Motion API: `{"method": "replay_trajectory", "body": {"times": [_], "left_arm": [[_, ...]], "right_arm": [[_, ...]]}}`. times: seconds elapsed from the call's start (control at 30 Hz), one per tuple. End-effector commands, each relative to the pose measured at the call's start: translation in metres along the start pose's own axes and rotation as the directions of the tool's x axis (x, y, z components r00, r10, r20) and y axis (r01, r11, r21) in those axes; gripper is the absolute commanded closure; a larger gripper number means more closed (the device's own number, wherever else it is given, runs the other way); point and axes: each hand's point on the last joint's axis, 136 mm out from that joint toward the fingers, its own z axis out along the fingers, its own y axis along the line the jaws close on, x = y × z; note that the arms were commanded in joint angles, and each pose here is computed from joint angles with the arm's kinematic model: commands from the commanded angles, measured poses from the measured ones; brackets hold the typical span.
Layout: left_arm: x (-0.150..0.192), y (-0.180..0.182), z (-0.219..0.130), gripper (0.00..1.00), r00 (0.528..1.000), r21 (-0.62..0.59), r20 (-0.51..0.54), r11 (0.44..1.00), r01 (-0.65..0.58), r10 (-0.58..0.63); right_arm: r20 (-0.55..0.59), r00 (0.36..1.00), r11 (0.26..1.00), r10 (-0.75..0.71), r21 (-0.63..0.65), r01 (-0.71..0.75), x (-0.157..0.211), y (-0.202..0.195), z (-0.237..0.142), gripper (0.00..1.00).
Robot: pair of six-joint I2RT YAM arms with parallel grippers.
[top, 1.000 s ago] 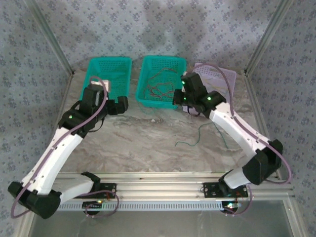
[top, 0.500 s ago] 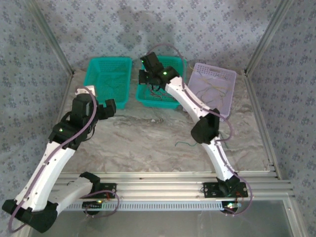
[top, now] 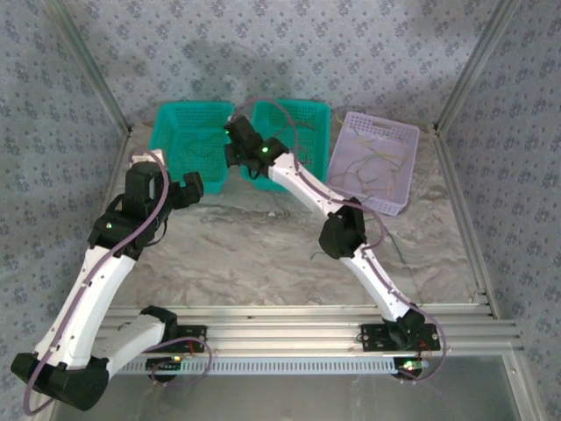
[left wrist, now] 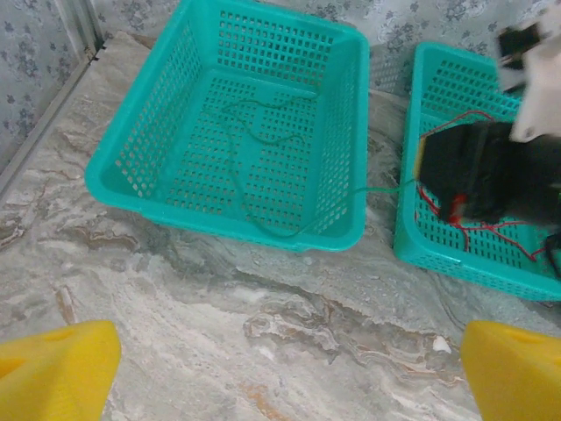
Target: Untangle the cables
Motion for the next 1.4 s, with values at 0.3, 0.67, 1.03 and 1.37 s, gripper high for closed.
{"method": "replay_trajectory", "body": {"times": [0.3,0.67,1.03,1.37], "left_arm": [[-0.001,-0.006,0.003,0.0,1.0,0.036,-0.001,0.999,0.018,-0.018],[0.009,-0.014,0.014,0.0,0.998,0.061,-0.066,0.998,0.015,-0.011],[0.007,0.005,0.025,0.0,0.994,-0.012,-0.098,0.999,0.048,-0.049],[0.002,-0.01,0.015,0.0,0.966,0.108,-0.079,0.961,0.256,-0.248]], "right_arm": [[0.077,0.986,0.988,-0.149,0.035,0.147,0.002,0.028,0.011,1.0],[0.043,0.985,0.944,0.17,-0.294,-0.15,-0.054,0.046,-0.058,1.0],[-0.143,0.979,0.892,0.144,-0.41,-0.191,-0.041,0.043,-0.131,1.0],[-0.16,0.982,0.878,0.101,-0.45,-0.163,-0.017,0.058,-0.146,1.0]]}}
